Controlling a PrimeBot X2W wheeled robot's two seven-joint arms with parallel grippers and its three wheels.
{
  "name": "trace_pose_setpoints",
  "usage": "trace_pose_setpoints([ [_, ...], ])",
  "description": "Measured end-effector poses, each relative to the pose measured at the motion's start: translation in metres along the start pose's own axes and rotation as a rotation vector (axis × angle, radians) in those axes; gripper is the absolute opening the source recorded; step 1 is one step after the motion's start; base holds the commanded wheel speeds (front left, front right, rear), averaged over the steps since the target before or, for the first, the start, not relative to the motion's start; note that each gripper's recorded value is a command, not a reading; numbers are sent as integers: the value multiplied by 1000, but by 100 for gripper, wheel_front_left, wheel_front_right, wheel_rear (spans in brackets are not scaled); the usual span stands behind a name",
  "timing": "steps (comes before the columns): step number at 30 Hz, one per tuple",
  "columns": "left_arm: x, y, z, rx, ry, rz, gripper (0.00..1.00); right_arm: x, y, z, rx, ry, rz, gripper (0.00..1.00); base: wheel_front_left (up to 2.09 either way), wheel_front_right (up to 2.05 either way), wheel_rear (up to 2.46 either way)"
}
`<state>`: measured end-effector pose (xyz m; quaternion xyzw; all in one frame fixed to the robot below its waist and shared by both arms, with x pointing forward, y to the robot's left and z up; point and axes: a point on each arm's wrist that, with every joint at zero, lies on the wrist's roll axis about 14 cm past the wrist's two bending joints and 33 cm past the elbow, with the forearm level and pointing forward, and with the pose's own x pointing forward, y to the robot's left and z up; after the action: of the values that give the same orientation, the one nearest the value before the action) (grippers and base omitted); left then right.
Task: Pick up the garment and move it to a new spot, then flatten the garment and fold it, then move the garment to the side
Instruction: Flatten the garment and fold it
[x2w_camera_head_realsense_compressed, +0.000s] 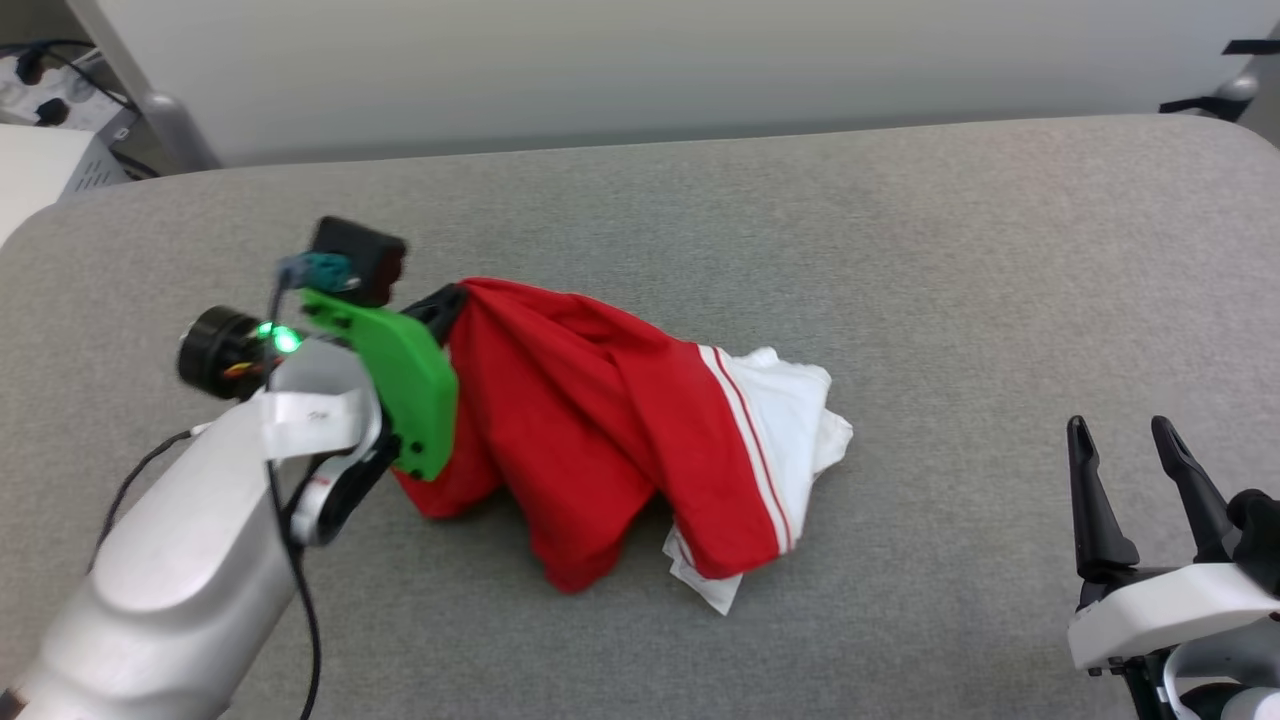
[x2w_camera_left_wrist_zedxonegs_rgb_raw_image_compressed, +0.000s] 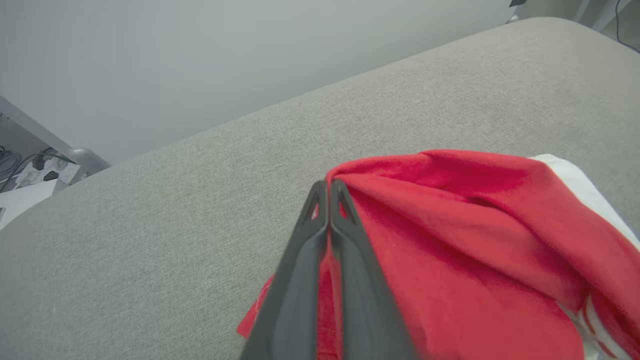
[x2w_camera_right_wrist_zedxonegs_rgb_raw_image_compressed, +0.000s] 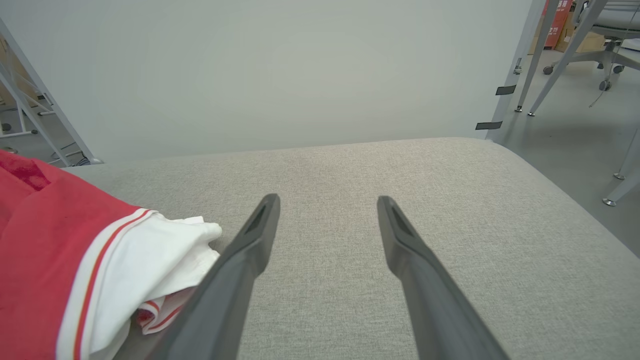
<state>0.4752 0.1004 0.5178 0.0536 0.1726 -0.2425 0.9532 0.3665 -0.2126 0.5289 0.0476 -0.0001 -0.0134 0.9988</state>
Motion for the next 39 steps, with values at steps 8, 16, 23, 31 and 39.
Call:
trace_pose_setpoints([
  [8,-70,51,-63,-184,63,243,0,7,11,-3,3,7,37,100,0,0,0],
  [16,-142,26,-180,-445,309,368,0,15,29,0,7,-5,93,100,0,0,0],
  [23,-153,-12,-208,-579,323,344,0,19,41,5,1,-11,126,100,0,0,0],
  [31,-140,2,-169,-540,102,387,100,14,43,18,-12,-39,132,100,0,0,0],
  [39,-138,29,-105,-434,-183,421,100,7,38,25,-18,-53,120,100,0,0,0],
])
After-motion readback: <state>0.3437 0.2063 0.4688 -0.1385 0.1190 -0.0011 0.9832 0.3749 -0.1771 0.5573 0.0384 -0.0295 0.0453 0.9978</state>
